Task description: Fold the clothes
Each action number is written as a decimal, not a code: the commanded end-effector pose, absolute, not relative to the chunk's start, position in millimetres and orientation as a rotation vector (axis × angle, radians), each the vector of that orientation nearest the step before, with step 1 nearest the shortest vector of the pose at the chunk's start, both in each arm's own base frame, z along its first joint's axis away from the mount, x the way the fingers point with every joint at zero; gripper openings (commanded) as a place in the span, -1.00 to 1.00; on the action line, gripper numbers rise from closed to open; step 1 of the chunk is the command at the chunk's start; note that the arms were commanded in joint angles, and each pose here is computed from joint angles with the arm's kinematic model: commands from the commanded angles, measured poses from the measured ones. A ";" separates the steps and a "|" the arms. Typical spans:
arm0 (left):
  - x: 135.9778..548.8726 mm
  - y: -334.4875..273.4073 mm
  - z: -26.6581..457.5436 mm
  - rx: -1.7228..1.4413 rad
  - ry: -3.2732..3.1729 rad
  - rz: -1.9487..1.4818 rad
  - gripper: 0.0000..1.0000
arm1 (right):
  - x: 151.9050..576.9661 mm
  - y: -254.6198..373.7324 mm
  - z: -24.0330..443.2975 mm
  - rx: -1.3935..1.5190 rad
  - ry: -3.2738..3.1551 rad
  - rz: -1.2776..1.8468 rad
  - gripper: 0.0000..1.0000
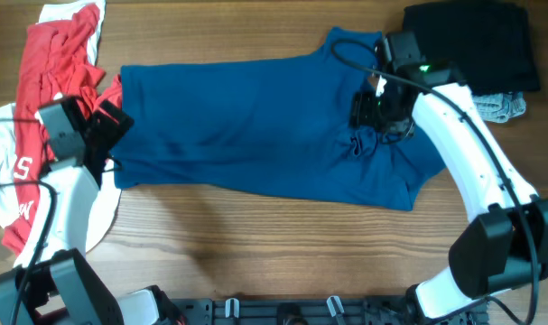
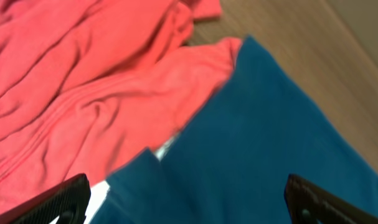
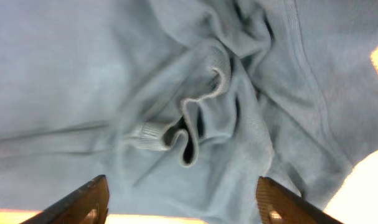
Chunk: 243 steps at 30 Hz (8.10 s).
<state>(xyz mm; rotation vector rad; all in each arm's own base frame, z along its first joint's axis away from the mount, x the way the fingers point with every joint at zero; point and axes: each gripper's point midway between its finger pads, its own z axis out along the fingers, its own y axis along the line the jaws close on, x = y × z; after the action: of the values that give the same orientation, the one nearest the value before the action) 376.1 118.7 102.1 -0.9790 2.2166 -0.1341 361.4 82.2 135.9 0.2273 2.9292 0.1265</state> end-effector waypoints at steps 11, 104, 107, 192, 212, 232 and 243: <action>423.1 66.9 277.8 -0.446 2.307 -0.175 1.00 | 393.1 104.8 264.6 -0.128 2.651 0.277 0.60; 531.0 79.5 136.1 -0.378 2.476 -0.077 -0.92 | 594.9 27.5 84.4 0.270 2.463 0.163 0.59; 529.6 82.1 135.2 -0.386 2.481 -0.057 -0.92 | 609.0 9.6 57.5 0.325 2.441 0.244 0.57; 342.0 99.5 106.3 -0.695 2.993 0.058 -0.87 | 349.2 10.1 115.5 0.470 3.243 0.185 -0.91; 362.4 91.8 110.1 -0.693 2.896 -0.051 0.99 | 344.9 -49.8 141.4 0.361 3.091 0.358 0.29; 330.3 114.6 95.5 -0.795 2.883 -0.417 0.99 | 364.3 103.7 108.5 -0.118 3.005 0.659 -0.91; 346.8 115.5 52.7 -0.686 2.733 -0.547 0.99 | 364.3 100.3 105.3 -0.119 3.014 0.618 -0.81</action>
<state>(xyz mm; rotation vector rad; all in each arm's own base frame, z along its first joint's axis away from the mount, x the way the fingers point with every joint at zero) 344.2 127.7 53.5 -0.8028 2.7568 -0.4463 363.9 100.7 103.3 -0.1268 3.0215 0.6246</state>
